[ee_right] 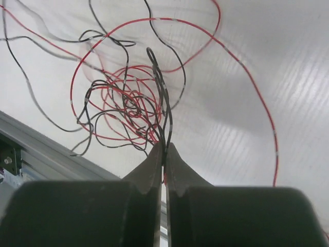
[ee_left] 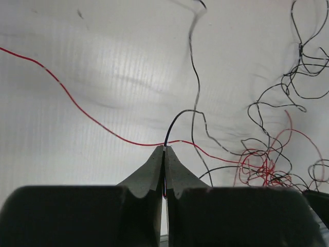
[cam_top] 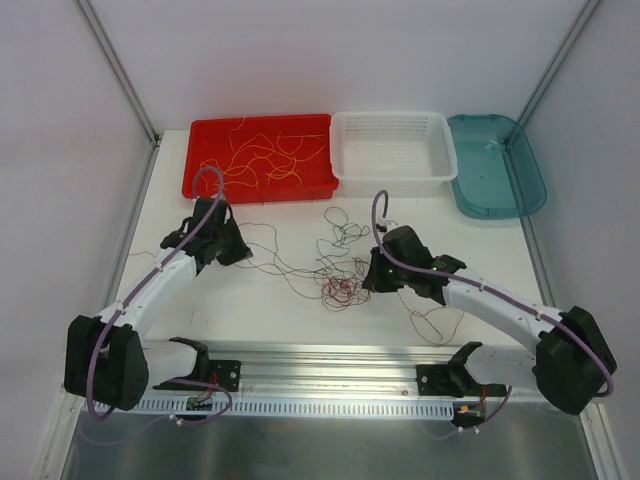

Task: Untangle the cables

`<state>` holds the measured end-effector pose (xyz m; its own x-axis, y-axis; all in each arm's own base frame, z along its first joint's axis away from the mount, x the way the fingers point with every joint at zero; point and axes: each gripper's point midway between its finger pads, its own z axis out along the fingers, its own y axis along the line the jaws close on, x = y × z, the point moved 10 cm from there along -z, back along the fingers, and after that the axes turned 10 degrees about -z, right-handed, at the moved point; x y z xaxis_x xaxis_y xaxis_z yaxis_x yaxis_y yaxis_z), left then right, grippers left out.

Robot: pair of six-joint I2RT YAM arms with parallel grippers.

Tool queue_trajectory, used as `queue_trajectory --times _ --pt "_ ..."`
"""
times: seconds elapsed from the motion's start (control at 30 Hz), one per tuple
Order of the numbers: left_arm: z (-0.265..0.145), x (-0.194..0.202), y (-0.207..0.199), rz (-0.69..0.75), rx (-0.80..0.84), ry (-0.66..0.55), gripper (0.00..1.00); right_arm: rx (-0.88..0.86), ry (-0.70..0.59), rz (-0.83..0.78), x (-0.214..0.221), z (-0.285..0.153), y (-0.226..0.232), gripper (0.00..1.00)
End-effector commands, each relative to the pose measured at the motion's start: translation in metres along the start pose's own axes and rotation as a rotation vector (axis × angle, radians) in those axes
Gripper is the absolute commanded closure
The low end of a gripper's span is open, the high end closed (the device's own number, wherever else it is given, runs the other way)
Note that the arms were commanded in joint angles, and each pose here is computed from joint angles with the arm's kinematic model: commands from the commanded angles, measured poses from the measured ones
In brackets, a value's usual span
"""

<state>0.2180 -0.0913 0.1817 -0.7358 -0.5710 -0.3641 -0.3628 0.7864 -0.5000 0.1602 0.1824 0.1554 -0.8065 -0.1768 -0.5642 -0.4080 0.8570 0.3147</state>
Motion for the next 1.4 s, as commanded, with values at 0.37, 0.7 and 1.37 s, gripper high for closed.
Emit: queue_trajectory --times 0.37,0.7,1.37 --pt "-0.006 0.005 0.062 -0.076 -0.253 -0.050 1.00 -0.069 -0.388 -0.030 -0.049 -0.139 -0.019 0.99" --pt "-0.031 -0.028 0.076 -0.140 -0.352 -0.191 1.00 0.180 -0.770 0.037 -0.076 -0.251 -0.026 0.99" --pt "-0.050 0.030 -0.004 0.165 0.272 0.150 0.13 -0.226 -0.206 -0.118 -0.049 -0.098 -0.008 0.99"
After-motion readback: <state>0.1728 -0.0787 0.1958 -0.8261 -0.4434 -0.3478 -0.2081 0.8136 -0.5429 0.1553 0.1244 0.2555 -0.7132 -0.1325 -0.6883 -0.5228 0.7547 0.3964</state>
